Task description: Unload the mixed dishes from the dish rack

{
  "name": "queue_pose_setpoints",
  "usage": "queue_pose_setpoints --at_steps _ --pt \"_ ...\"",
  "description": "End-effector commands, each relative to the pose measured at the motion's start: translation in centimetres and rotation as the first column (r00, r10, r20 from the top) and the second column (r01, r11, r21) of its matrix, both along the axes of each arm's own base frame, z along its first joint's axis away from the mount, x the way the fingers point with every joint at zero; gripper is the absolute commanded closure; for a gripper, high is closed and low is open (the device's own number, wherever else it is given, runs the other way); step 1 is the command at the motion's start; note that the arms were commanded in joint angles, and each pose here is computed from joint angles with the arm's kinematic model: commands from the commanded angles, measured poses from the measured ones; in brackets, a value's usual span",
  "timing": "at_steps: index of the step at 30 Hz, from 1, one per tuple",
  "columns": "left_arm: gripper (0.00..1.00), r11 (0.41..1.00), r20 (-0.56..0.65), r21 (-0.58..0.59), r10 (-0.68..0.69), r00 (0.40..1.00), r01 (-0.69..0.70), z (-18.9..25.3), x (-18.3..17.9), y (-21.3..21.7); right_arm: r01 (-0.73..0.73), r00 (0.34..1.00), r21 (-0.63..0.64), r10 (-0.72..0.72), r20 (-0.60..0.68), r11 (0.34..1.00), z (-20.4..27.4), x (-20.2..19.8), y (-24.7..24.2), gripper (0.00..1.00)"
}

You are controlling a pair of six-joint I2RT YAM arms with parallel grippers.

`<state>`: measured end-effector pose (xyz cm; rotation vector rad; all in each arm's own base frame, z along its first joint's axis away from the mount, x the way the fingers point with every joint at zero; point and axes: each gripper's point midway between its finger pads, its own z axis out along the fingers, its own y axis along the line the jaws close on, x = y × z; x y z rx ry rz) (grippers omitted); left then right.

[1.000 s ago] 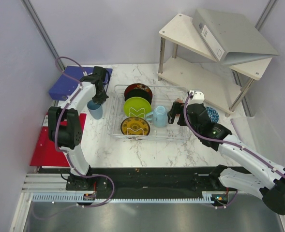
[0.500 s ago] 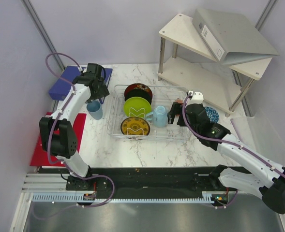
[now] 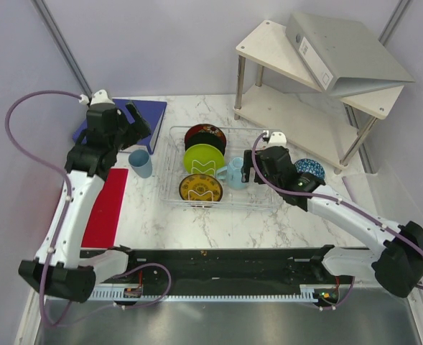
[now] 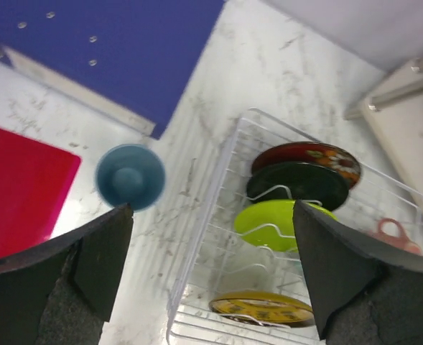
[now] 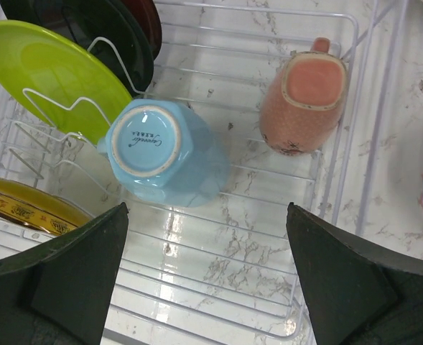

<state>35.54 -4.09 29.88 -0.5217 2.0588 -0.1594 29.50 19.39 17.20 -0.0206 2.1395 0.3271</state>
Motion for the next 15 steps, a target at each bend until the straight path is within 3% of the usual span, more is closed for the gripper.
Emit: queue_pose_setpoints --at_steps 1,6,15 --pt "0.05 0.956 0.135 -0.078 -0.27 0.953 0.282 1.1 -1.9 -5.3 -0.082 0.996 0.006 0.082 0.031 0.997 2.0 1.5 2.4 0.02" --pt "0.07 0.906 0.141 -0.068 -0.406 0.903 0.418 -1.0 -5.9 -8.6 -0.108 0.994 0.01 0.108 0.019 0.994 1.9 3.0 4.3 0.02" --pt "0.06 0.885 0.093 -0.063 -0.455 0.885 0.462 -4.8 -8.6 -9.2 -0.14 0.989 -0.019 0.139 -0.043 0.99 -0.4 4.4 6.3 0.02"
